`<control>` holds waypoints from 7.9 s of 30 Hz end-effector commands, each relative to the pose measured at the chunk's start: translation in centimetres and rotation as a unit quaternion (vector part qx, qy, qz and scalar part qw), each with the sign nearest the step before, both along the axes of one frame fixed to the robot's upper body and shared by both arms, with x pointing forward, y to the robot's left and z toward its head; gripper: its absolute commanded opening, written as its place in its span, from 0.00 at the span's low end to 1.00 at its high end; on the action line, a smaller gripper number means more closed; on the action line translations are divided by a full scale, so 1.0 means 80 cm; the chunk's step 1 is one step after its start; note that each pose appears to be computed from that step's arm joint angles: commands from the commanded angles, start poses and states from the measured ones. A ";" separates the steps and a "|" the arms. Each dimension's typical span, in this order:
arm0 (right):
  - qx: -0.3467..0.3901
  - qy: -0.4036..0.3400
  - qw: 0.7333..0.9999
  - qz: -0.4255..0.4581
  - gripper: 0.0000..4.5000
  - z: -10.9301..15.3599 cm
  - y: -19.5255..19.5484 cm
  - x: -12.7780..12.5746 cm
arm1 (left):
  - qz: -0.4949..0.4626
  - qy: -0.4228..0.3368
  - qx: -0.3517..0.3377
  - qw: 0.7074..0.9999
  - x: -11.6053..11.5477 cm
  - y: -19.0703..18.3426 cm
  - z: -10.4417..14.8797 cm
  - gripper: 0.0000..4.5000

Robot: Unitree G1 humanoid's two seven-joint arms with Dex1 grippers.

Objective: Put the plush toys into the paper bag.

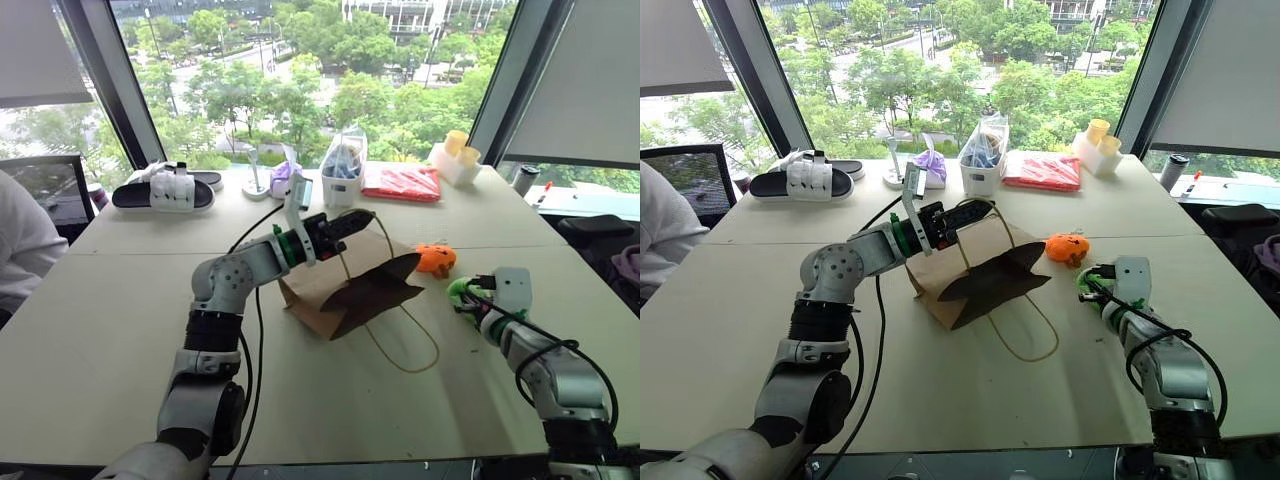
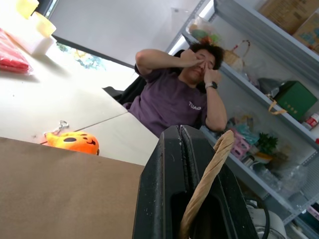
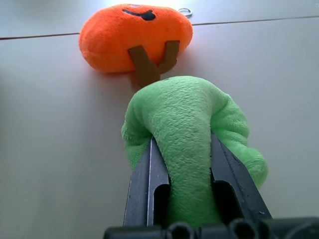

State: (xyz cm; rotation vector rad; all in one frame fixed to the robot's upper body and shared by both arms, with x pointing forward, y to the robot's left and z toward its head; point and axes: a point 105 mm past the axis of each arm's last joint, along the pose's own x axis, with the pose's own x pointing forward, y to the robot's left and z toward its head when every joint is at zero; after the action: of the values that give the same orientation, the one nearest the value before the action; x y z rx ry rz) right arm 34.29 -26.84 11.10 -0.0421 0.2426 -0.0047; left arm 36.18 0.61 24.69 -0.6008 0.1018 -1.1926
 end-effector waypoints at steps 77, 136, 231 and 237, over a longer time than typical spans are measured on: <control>-0.002 0.051 0.998 -0.043 0.68 0.006 0.049 0.142 | 0.022 -0.015 -0.043 0.999 -0.002 0.017 0.030 0.00; 0.076 -0.151 0.920 0.354 0.00 0.209 0.094 -0.131 | -0.030 0.002 -0.075 0.997 0.014 -0.003 0.044 0.00; 0.244 0.029 0.949 0.197 0.98 0.058 0.056 -0.127 | -0.034 0.035 -0.129 0.990 0.011 0.003 0.050 0.00; 0.283 0.082 0.938 0.181 0.98 0.018 0.080 -0.134 | -0.033 0.034 -0.130 0.990 0.012 0.003 0.049 0.00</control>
State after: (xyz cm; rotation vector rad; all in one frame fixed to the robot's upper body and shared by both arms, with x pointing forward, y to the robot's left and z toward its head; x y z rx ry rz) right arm 23.45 -21.01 12.19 0.4900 0.4149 0.4281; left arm 37.51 1.06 27.22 -0.8882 0.0712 -1.2246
